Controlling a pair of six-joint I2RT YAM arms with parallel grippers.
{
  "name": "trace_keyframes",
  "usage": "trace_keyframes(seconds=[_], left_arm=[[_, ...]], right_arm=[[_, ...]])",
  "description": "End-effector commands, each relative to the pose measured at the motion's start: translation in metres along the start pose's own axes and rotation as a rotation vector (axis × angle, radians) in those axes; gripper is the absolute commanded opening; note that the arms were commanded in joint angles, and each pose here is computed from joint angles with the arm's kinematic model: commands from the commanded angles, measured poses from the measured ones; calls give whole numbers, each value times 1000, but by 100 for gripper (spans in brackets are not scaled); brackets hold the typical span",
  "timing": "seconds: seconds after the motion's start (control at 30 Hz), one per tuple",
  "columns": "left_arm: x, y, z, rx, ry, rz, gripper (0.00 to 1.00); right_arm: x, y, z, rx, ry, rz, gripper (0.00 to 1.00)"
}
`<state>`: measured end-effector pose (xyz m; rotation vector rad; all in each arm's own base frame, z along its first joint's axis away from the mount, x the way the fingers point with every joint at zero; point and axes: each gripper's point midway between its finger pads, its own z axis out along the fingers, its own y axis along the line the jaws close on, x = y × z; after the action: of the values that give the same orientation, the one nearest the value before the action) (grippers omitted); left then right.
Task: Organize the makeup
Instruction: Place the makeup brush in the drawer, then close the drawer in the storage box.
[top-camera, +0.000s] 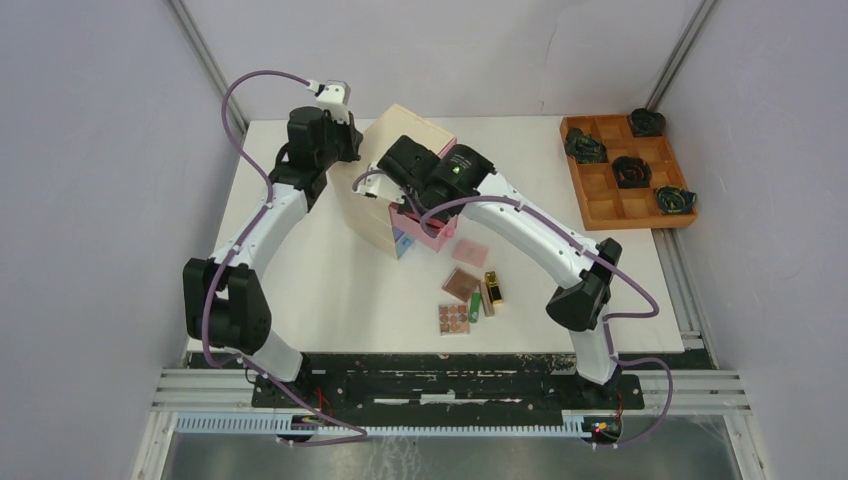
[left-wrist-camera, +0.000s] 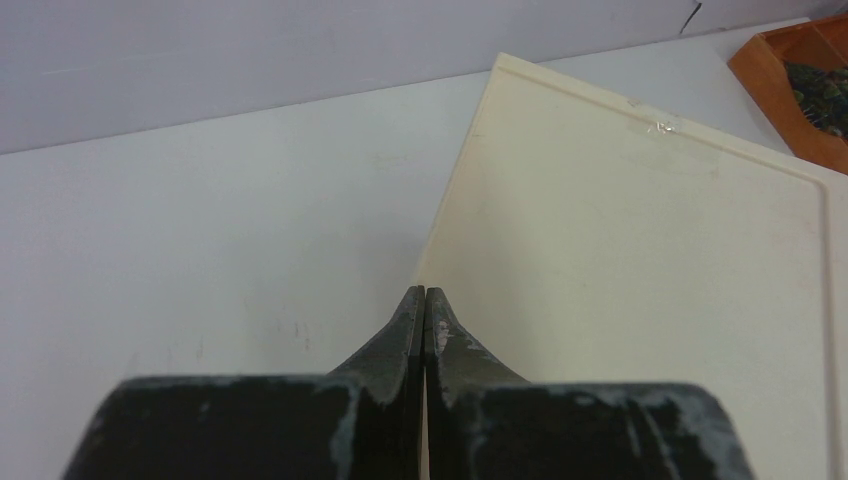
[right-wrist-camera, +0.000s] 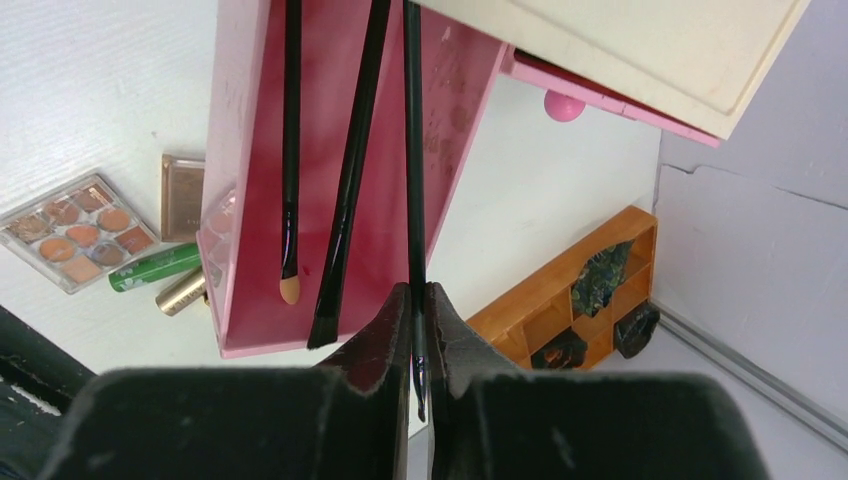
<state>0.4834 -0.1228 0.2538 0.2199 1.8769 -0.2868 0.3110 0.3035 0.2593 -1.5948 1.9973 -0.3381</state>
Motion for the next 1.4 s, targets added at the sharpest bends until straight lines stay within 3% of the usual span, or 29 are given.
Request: trace_keyframes(seconds=[0.0,0.2,0.3,0.47,0.6,0.93,1.07,1.2,1.3,1.37], left_arm=[[108,21,-16,-76,361,-63,3],[108,22,-16,-78,361,-64,3],[108,21,-16,-77,360,-63,3],[108,22,-15,-77,361,-65,3],[108,22,-15,-76,361,-66,3],[103,27,-15,-92,344,-61,3],[95,30,-17,-108,334,-54,3],[70,30,-23,-117,291,-39,3],[41,31,-29,-126,251,-15,3],[22,30,-34,-122,231,-1,3]], right_arm=[[-26,-11,-18,16,-133,34,10],[-37,0,-11,-19,-147,6,10],[-41,4,-8,-17,-146,-1,16],[-43,-5,-8,43,-154,30,42],[-46,-18,-21,106,-210,76,55],[-31,-57,-90,278,-372,264,56],[-7,-56,-103,311,-402,344,50],[20,-41,-96,318,-402,406,29],[32,-24,-81,281,-378,429,7],[37,-13,-71,253,-355,446,1]])
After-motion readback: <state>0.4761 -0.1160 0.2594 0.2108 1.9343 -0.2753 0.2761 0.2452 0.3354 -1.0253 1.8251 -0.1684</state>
